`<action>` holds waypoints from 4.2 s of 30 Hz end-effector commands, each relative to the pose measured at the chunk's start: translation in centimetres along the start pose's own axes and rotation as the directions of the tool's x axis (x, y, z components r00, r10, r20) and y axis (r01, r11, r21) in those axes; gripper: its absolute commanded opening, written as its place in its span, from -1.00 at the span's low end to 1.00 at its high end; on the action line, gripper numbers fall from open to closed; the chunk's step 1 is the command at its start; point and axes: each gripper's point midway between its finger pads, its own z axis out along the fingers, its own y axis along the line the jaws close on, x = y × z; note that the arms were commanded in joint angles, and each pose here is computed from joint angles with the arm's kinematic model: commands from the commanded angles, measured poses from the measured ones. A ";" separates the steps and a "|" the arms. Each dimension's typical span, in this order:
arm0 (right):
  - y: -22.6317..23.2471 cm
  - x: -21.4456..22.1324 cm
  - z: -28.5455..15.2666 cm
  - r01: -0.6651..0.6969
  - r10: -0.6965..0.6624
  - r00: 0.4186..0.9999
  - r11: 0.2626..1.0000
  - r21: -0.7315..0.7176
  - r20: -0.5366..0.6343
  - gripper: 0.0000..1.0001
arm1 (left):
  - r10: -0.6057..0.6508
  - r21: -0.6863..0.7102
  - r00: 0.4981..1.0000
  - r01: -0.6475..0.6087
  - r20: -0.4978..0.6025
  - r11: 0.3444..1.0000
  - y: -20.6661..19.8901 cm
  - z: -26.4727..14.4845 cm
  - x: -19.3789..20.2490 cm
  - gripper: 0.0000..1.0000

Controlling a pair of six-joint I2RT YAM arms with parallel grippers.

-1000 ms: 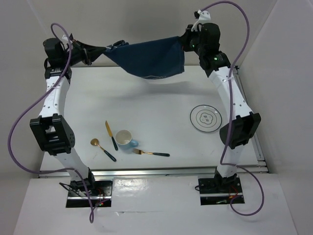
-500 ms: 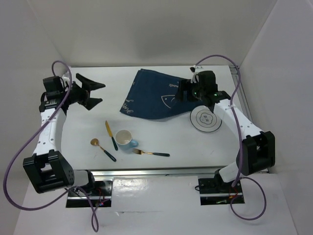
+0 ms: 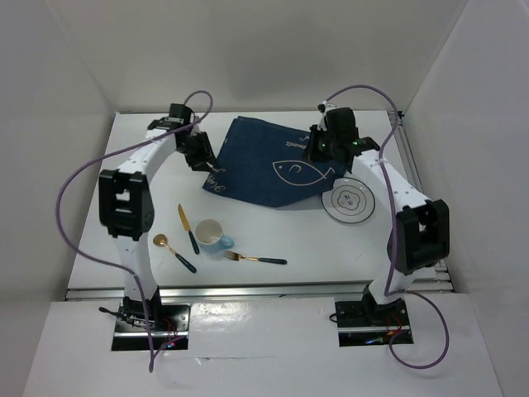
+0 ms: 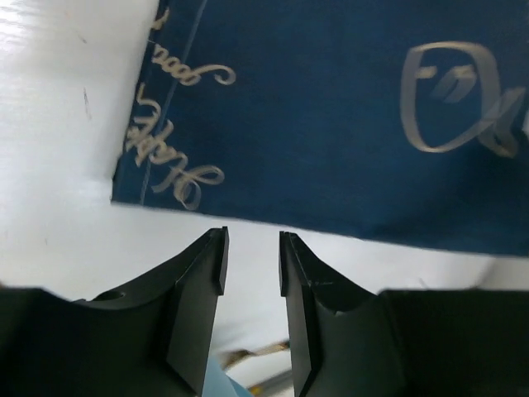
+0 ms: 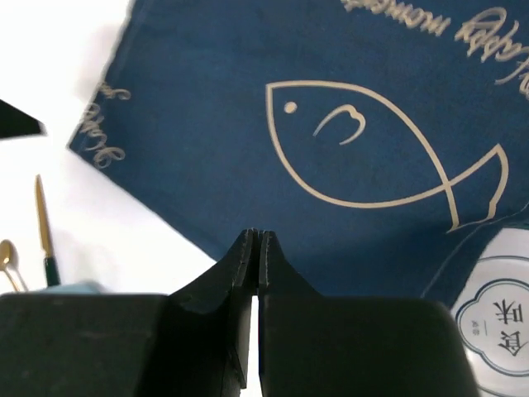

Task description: Set the dinner table for one person

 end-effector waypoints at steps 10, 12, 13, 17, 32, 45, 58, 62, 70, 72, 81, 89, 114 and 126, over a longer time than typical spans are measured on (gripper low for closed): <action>-3.8 4.2 7.8 -0.109 0.164 0.952 0.971 0.212 -0.260 -0.97 | 0.084 -0.233 0.979 -0.126 -0.185 0.964 3.8 9.5 1.9 -0.29; -4.8 5.7 8.9 -0.109 0.183 0.938 0.962 0.252 -0.293 -0.97 | 0.049 -0.264 0.978 -0.103 -0.205 0.959 5.2 10.0 2.6 -0.39; -5.3 6.6 9.1 -0.103 0.188 0.933 0.957 0.271 -0.307 -0.97 | 0.013 -0.273 0.976 -0.073 -0.216 0.959 6.1 10.0 2.9 -0.41; -5.8 8.7 10.0 -0.108 0.197 0.919 0.958 0.265 -0.340 -0.97 | -0.063 -0.330 0.978 -0.006 -0.199 0.944 9.6 9.0 3.6 -0.44; -5.0 16.2 12.5 -0.116 0.220 0.840 0.966 0.232 -0.496 -1.00 | -0.213 -0.314 0.969 0.165 -0.124 0.935 15.3 2.6 7.1 -0.46; -12.0 18.8 10.4 -0.101 0.366 0.818 0.851 0.515 -0.445 -1.00 | -0.087 -0.283 0.964 0.013 -0.252 0.959 11.3 5.0 11.6 -0.46; -16.7 18.6 7.1 -0.106 0.406 0.827 0.792 0.601 -0.389 -1.00 | -0.052 -0.304 0.962 -0.032 -0.267 0.952 11.3 4.8 12.1 -0.46; -16.3 17.9 6.9 -0.117 0.402 0.834 0.799 0.589 -0.379 -1.00 | -0.033 -0.319 0.962 -0.058 -0.271 0.946 11.6 4.3 12.1 -0.46; -15.9 18.7 5.8 -0.100 0.391 0.830 0.806 0.584 -0.398 -1.00 | -0.023 -0.325 0.962 -0.069 -0.271 0.943 11.7 3.8 12.3 -0.46; -16.0 19.1 5.8 -0.098 0.392 0.828 0.805 0.585 -0.401 -1.00 | -0.029 -0.330 0.959 -0.068 -0.281 0.942 12.2 3.7 13.1 -0.48; -13.9 16.9 5.4 -0.102 0.348 0.856 0.839 0.535 -0.383 -1.00 | -0.014 -0.338 0.967 -0.075 -0.253 0.938 12.2 3.1 12.8 -0.51; -9.7 4.1 2.3 -0.172 0.258 0.954 0.889 0.423 -0.154 0.14 | 0.077 -0.296 0.979 -0.132 -0.191 0.946 8.2 0.0 9.3 -0.11; -17.0 18.2 -8.7 -0.814 0.807 0.561 0.498 0.299 0.184 0.61 | 0.184 -0.113 0.983 -0.184 -0.005 0.976 1.1 -6.3 7.7 0.41; -19.5 20.5 -6.7 -0.890 0.849 0.430 0.343 0.300 0.306 0.42 | 0.181 -0.110 0.983 -0.182 -0.017 0.977 1.2 -5.6 7.7 0.38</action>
